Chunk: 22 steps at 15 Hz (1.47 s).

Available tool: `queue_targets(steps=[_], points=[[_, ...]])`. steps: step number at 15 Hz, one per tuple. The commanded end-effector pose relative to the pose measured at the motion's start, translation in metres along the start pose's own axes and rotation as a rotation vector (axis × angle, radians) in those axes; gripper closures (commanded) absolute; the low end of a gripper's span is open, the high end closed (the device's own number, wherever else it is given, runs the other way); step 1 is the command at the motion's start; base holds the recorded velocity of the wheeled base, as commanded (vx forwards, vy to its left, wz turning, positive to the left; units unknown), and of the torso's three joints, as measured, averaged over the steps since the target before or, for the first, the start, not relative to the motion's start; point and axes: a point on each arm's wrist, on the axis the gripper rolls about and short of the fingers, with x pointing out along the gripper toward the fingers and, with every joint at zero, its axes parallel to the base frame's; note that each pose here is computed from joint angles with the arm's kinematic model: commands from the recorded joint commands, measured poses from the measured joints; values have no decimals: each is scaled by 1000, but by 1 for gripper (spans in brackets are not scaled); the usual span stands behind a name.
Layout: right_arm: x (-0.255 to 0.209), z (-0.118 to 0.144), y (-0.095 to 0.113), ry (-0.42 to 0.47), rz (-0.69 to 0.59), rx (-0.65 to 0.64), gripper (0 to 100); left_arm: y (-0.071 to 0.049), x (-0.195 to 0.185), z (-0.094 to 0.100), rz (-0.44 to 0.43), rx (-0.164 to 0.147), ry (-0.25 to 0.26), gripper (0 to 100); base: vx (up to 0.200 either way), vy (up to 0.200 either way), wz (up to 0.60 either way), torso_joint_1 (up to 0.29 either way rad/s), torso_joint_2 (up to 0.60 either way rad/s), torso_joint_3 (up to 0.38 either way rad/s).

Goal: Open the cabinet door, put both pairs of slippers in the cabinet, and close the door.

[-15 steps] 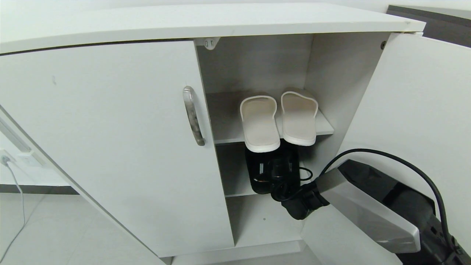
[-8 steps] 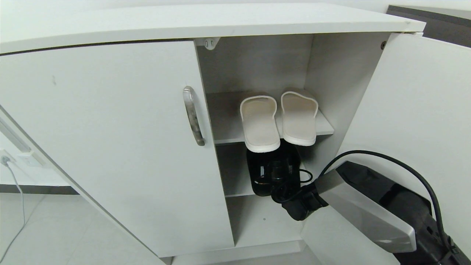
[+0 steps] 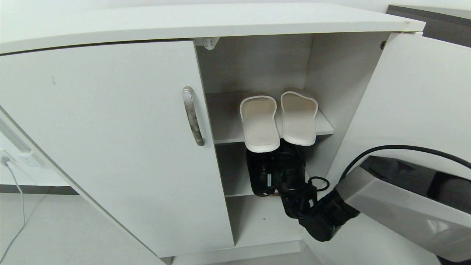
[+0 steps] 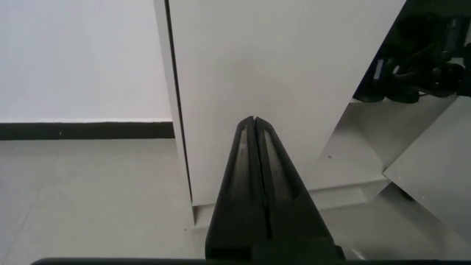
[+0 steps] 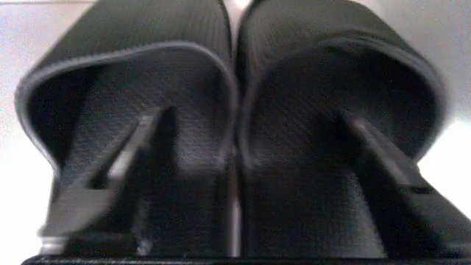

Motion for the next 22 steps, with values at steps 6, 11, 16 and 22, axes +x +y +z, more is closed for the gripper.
queue_targets(steps=[6,11,16,22], points=[[-140,40,-16,-46,373,12,0,0,0,0,0,-1,0,100,0,0,0,0,0,0],[-139,35,-14,-36,371,-7,0,0,0,0,0,0,0,100,0,0,0,0,0,0],[-139,35,-14,-36,370,-8,0,0,0,0,0,0,0,100,-200,0,0,4,3,3],[-139,32,-15,-29,367,-19,0,0,0,0,0,0,0,100,-200,0,0,0,5,2]])
